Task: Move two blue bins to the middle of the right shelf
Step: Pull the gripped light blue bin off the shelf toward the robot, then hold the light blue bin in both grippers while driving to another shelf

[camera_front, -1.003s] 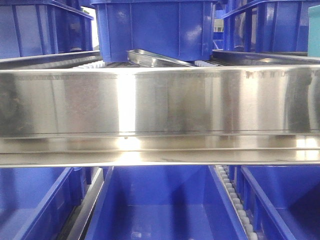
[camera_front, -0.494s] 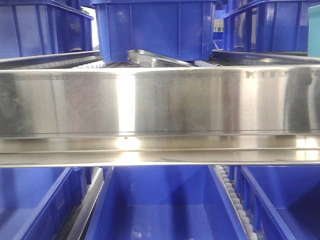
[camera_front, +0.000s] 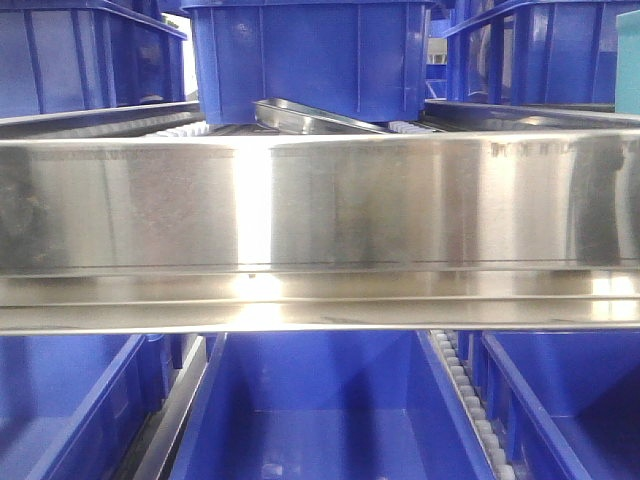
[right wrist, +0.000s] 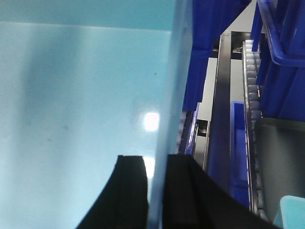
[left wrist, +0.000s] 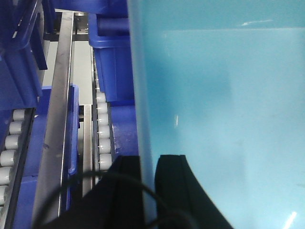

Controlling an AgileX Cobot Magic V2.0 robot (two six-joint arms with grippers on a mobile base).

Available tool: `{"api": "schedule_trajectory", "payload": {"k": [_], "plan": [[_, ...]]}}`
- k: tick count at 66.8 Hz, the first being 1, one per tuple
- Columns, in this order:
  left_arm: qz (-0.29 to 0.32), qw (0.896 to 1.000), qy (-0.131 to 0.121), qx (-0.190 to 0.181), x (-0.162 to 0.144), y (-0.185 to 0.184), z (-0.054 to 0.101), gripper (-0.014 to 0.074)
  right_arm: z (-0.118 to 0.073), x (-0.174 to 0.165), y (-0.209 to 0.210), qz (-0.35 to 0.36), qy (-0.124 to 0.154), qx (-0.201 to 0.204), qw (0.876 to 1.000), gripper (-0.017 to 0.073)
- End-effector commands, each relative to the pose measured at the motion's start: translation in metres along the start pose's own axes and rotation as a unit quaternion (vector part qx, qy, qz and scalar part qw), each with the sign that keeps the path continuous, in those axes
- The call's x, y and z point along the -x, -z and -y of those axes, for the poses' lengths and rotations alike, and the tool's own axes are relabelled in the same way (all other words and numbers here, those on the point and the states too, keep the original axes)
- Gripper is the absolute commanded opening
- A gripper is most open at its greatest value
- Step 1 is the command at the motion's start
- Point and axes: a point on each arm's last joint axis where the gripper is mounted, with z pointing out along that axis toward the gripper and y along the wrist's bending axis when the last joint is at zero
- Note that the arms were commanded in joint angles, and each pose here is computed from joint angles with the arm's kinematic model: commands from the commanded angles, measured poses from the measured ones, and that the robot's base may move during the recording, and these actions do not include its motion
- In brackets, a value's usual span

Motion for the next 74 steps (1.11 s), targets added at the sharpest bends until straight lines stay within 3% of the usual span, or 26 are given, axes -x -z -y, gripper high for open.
{"api": "schedule_trajectory", "payload": {"k": [1,74], "plan": [[0.025,0.999,0.007,-0.022,0.0058,0.0101,0.0043,-0.0111,-0.0044,0.0125,0.0127,0.056,0.0,0.019,0.998,-0.0153],[0.025,0.999,0.007,-0.022,0.0058,0.0101,0.0043,-0.0111,-0.0043,0.0123,0.0119,0.055,0.0,0.018,0.998,-0.0153]]}}
